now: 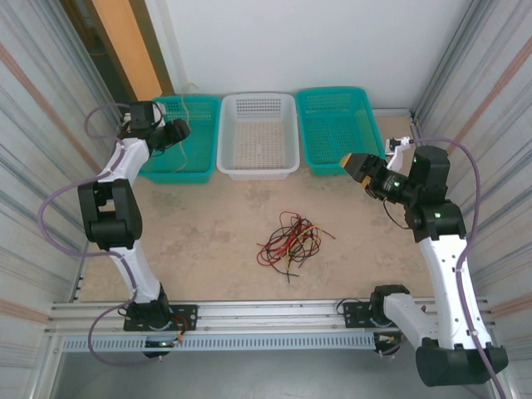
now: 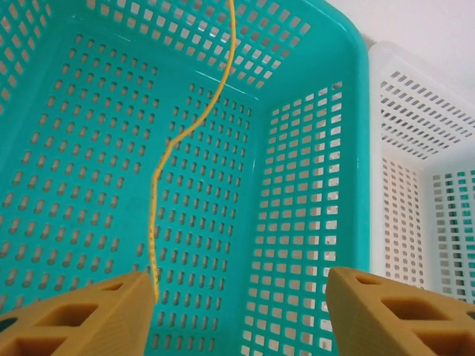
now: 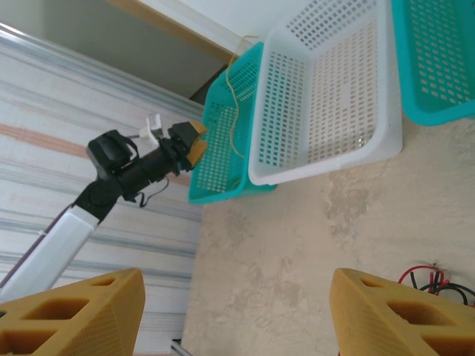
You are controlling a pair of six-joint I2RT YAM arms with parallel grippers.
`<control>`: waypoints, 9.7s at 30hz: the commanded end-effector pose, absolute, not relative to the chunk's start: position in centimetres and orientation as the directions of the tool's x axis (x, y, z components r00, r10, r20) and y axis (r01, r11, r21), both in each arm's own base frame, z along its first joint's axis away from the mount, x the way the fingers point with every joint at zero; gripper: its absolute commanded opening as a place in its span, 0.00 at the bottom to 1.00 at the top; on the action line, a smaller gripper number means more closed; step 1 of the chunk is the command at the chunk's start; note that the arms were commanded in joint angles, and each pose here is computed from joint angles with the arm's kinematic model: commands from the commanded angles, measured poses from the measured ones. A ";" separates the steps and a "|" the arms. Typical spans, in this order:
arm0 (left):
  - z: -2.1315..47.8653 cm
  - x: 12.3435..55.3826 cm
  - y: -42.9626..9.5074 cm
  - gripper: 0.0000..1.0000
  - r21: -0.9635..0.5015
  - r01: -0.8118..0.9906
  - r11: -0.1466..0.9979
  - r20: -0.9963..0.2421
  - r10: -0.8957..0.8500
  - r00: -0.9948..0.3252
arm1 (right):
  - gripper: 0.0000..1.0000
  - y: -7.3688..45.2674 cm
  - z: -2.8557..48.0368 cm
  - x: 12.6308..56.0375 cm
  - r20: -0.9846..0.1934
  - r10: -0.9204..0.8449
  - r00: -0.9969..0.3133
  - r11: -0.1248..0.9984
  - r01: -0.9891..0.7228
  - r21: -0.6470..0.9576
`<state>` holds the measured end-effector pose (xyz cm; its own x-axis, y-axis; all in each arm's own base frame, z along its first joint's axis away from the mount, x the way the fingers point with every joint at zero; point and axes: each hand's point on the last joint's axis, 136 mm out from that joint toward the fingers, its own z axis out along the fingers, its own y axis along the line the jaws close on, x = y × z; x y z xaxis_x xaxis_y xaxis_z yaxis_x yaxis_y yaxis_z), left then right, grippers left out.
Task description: Untangle the cables
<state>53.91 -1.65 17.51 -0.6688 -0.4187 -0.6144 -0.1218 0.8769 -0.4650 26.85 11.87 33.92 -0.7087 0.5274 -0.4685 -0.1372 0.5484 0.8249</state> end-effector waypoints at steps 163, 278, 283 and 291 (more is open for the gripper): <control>52.8 26.2 -28.2 0.00 -0.561 0.799 0.217 -0.827 -0.192 -0.529 | 0.04 23.5 48.5 26.8 -0.847 0.366 -0.386 0.610 -0.588 0.532; 9.9 21.6 -35.3 0.38 -0.459 0.572 0.680 -0.204 0.546 -0.813 | 0.59 13.4 19.3 26.0 -0.439 0.433 -0.787 0.826 0.153 0.542; 9.2 21.6 -35.7 0.26 -0.472 0.560 0.681 -0.185 0.545 -0.818 | 0.59 14.3 19.2 25.8 -0.438 0.419 -0.795 0.827 0.135 0.546; 10.8 21.4 -34.2 0.39 -0.406 0.596 0.692 -0.211 0.564 -0.799 | 0.59 14.7 18.6 25.4 -0.426 0.412 -0.806 0.826 0.134 0.547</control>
